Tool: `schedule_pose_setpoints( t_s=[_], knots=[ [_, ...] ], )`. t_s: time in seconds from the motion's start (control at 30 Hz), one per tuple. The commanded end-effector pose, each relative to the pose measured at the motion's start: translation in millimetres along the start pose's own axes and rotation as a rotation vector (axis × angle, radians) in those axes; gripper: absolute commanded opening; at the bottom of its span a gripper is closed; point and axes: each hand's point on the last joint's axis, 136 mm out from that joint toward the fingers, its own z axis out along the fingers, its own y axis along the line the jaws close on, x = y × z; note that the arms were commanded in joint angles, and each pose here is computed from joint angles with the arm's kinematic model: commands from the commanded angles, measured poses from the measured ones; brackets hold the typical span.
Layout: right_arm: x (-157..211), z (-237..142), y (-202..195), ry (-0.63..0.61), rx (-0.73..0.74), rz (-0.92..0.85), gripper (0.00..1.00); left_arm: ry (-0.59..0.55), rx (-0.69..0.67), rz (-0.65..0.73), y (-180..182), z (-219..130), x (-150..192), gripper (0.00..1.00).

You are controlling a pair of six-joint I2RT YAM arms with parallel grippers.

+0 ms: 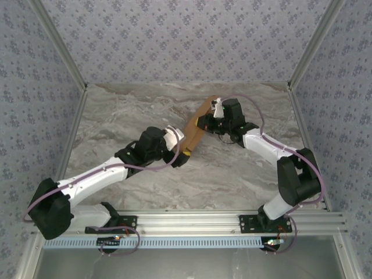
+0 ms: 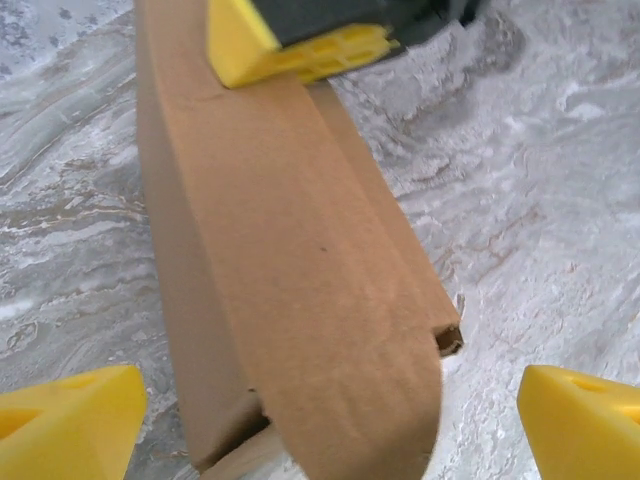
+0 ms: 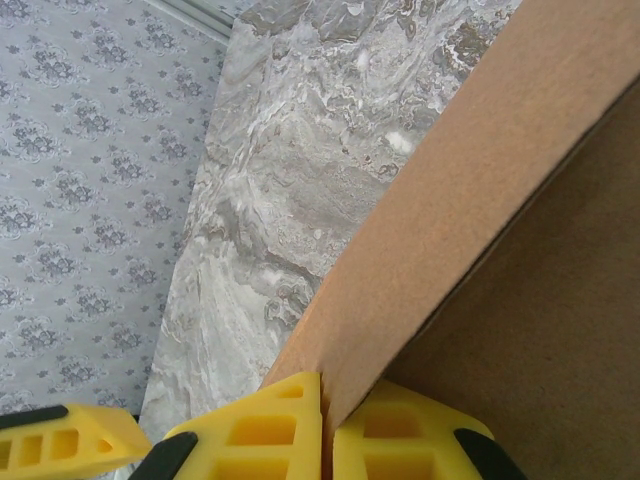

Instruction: Fold the paper box

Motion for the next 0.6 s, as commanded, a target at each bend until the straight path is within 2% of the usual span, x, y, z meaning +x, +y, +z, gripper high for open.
schedule_pose_setpoints(
  t_s=[0.0, 0.57],
  knots=[
    [27.1, 9.3, -43.4, 0.083, 0.153, 0.035, 0.08, -0.047, -0.029, 0.069, 0.8, 1.0, -20.0, 0.97],
    [26.7, 9.8, -41.0, 0.084, 0.148, 0.030, 0.07, 0.056, -0.156, 0.143, 11.6, 40.3, -15.8, 0.99]
  ],
)
